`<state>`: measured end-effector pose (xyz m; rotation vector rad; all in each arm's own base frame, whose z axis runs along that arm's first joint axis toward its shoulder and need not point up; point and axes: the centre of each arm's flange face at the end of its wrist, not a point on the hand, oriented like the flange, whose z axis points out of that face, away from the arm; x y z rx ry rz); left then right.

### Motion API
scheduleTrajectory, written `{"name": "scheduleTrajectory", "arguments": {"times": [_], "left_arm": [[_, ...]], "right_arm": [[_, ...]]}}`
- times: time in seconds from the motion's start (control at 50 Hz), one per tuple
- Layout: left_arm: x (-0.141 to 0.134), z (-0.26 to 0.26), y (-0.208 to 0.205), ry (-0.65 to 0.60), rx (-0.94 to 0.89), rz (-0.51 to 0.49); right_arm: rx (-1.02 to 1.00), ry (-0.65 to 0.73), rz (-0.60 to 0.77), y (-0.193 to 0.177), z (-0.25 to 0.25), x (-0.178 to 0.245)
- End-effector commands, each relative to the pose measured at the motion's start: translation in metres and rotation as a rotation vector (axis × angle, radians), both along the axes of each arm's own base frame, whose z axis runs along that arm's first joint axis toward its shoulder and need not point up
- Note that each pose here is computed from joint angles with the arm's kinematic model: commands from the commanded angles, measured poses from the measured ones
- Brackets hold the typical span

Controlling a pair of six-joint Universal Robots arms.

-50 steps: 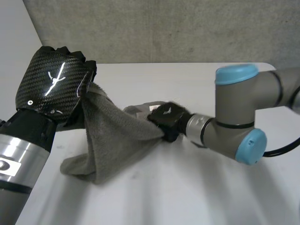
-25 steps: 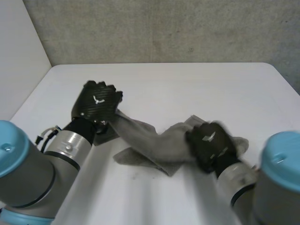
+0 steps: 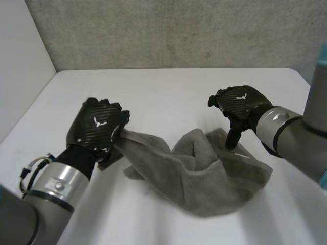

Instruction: Fold the towel.

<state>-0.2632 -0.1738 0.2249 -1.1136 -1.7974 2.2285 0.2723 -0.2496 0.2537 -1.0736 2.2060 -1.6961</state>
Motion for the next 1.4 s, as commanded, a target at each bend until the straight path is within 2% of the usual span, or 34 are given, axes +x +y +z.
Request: {"name": "scheduleTrajectory", "arguments": {"times": [0.02,0.16,0.26,0.48,0.76,0.88,0.92,0.98,1.02,1.04,1.08,1.1,1.16,1.28,1.34,1.38,1.4], "left_arm": [[0.005,0.023,0.018,0.041,-0.072,-0.018],[0.003,0.027,0.028,0.049,-0.086,-0.044],[0.003,0.023,0.029,0.041,-0.074,-0.046],[0.004,0.013,0.025,0.023,-0.046,-0.035],[0.006,-0.013,0.002,-0.023,0.033,0.014],[0.002,-0.023,-0.022,-0.031,0.046,0.034],[-0.003,-0.012,-0.046,-0.009,0.002,0.055],[-0.007,0.002,-0.061,0.014,-0.041,0.066],[-0.013,0.047,-0.092,0.084,-0.175,0.089],[-0.013,0.047,-0.092,0.085,-0.176,0.089],[-0.015,0.111,-0.116,0.176,-0.35,0.118],[-0.014,0.111,-0.116,0.177,-0.351,0.119],[-0.011,0.188,-0.129,0.296,-0.555,0.164],[-0.007,0.199,-0.133,0.334,-0.578,0.216],[-0.006,0.172,-0.135,0.294,-0.5,0.233],[-0.006,0.124,-0.132,0.227,-0.388,0.225],[-0.006,0.124,-0.132,0.226,-0.388,0.225]], "right_arm": [[0.1,0.003,0.076,-0.019,-0.01,0.005],[0.219,0.067,0.113,-0.022,-0.031,0.011],[0.284,0.166,0.173,-0.011,-0.047,0.011],[0.356,0.281,0.314,0.01,-0.068,0.006],[0.357,0.324,0.358,0.015,-0.082,0.003],[0.183,0.298,0.341,-0.007,-0.068,0.011],[0.012,0.26,0.294,-0.029,-0.041,0.018],[-0.099,0.231,0.258,-0.039,-0.021,0.022],[-0.365,0.141,0.139,-0.062,0.031,0.026],[-0.366,0.141,0.138,-0.062,0.032,0.026],[-0.634,0.02,0.004,-0.078,0.087,0.025],[-0.636,0.02,0.003,-0.078,0.088,0.025],[-0.946,-0.133,-0.157,-0.081,0.147,0.016],[-0.997,-0.164,-0.174,-0.077,0.145,0.02],[-0.931,-0.13,-0.151,-0.076,0.121,0.023],[-0.847,-0.087,-0.137,-0.076,0.09,0.021],[-0.846,-0.087,-0.137,-0.076,0.09,0.021]]}}
